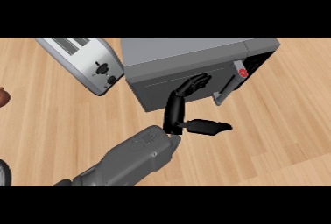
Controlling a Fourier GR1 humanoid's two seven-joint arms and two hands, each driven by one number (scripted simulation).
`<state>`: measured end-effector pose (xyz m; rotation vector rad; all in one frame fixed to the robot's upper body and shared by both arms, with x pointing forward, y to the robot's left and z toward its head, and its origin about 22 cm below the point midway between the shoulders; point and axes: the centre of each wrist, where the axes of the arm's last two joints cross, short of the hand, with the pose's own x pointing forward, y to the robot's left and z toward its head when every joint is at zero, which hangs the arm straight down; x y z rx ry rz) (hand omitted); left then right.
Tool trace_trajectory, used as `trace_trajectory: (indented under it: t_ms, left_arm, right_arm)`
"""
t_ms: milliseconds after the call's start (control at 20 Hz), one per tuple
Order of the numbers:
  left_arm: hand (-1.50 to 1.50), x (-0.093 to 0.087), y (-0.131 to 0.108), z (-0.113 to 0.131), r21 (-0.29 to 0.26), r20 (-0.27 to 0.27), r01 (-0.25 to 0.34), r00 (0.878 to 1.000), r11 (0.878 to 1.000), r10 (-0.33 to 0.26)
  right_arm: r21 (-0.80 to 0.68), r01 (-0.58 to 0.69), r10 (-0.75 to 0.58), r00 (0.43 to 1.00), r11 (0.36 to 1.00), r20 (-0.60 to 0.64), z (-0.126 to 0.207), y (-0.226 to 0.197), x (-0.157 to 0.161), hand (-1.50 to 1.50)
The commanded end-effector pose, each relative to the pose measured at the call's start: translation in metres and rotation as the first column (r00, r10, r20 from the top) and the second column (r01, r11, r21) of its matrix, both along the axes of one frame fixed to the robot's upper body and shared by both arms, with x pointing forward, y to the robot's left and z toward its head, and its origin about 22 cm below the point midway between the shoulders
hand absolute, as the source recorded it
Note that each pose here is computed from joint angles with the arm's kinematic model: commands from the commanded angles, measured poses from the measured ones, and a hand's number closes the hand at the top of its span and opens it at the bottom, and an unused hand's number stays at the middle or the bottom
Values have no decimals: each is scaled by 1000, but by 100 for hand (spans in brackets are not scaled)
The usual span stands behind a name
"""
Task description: Pick up the milk, place it into the microwave and close the microwave
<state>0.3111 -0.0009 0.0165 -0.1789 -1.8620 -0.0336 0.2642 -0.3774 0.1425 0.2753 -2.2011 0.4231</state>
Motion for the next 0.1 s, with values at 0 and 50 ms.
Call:
trace_trajectory:
  t_ms: [0, 50]
  left_arm:
    - [-150, 27, 7, 12, 3, -21, -106, 994, 994, 106]
    - [-150, 27, 7, 11, 7, -15, -110, 994, 994, 110]
  right_arm:
    - [29, -14, 14, 1000, 1000, -9, 2, -9, 6, -150]
    - [19, -17, 17, 1000, 1000, -11, 6, -11, 7, -150]
